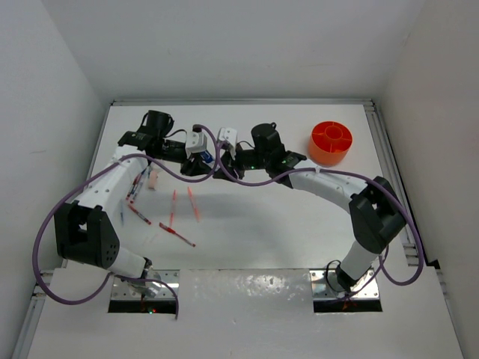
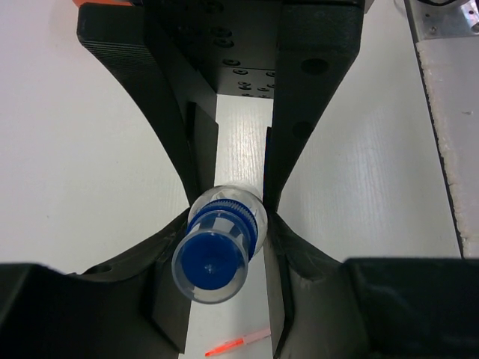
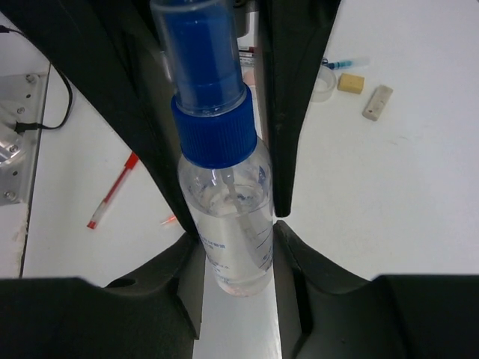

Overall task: Sort the stationery into containers
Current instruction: Place the stationery in the storage box.

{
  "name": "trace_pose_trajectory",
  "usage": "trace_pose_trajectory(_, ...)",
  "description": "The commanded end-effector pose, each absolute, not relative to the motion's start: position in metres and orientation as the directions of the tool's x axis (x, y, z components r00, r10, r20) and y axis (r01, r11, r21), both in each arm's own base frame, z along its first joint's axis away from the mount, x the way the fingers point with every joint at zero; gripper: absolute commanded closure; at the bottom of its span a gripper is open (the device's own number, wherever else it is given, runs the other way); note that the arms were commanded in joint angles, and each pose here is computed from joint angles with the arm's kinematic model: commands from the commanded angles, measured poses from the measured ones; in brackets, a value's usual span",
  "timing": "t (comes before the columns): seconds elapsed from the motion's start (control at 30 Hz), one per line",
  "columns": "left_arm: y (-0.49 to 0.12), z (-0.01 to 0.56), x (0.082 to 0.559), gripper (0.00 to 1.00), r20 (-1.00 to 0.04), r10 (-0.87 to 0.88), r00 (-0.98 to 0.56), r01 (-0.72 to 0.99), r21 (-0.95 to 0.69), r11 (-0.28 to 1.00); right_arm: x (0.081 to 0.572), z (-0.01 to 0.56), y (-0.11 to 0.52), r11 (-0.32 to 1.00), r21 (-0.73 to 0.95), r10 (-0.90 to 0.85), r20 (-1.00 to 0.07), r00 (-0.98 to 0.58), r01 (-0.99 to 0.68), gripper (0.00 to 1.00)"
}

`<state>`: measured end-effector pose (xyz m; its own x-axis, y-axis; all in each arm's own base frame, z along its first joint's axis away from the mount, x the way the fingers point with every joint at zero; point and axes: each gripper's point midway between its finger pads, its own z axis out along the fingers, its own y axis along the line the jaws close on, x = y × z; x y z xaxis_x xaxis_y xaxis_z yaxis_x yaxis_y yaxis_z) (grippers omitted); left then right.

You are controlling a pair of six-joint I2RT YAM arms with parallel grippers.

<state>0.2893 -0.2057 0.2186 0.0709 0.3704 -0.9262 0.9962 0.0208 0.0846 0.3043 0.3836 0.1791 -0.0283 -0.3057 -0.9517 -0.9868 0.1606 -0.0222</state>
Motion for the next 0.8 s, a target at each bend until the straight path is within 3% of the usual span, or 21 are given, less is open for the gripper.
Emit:
trace_pose_trajectory(0.0,-0.218,0.242,0.287,0.69,-0.945,0.291,0.152,0.988,0.150,-0.030,0.309,0.205,0.392,0.187,-0.055,-0.224,-0.975,0.012,-0.981,1.00)
trace_pose_trajectory(0.03,-0.217,0.241,0.287,0.40,-0.948,0.291,0.129,0.991,0.129,-0.019,0.310,0.206,0.391,0.195,-0.047,-0.213,-0.977,0.004,-0.980,1.00)
trace_pose_trajectory(0.07,-0.217,0.241,0.288,0.26,-0.948,0.293,0.121,0.992,0.124,-0.010,0.310,0.203,0.388,0.202,-0.037,-0.210,-0.978,-0.006,-0.979,1.00)
trace_pose_trajectory(0.1,-0.216,0.243,0.292,0.01,-0.949,0.288,0.129,0.991,0.134,0.001,0.312,0.204,0.385,0.217,-0.020,-0.199,-0.980,-0.024,-0.976,1.00)
trace_pose_trajectory(0.33,-0.208,0.257,0.307,0.00,-0.968,0.247,0.035,0.992,0.063,0.107,0.343,0.222,0.347,0.376,0.044,-0.072,-0.994,-0.077,-0.926,1.00)
trace_pose_trajectory(0.47,-0.195,0.260,0.330,0.00,-0.973,0.226,-0.046,0.966,0.014,0.258,0.375,0.228,0.299,0.532,0.068,-0.019,-0.996,-0.092,-0.844,1.00)
trace_pose_trajectory(0.63,-0.179,0.261,0.350,0.00,-0.980,0.172,-0.097,0.905,-0.016,0.425,0.426,0.243,0.198,0.806,0.076,0.056,-0.997,-0.052,-0.587,1.00)
trace_pose_trajectory(0.77,-0.174,0.264,0.354,0.00,-0.986,0.158,-0.046,0.865,0.040,0.500,0.461,0.237,0.129,0.921,0.060,0.026,-0.995,-0.094,-0.385,1.00)
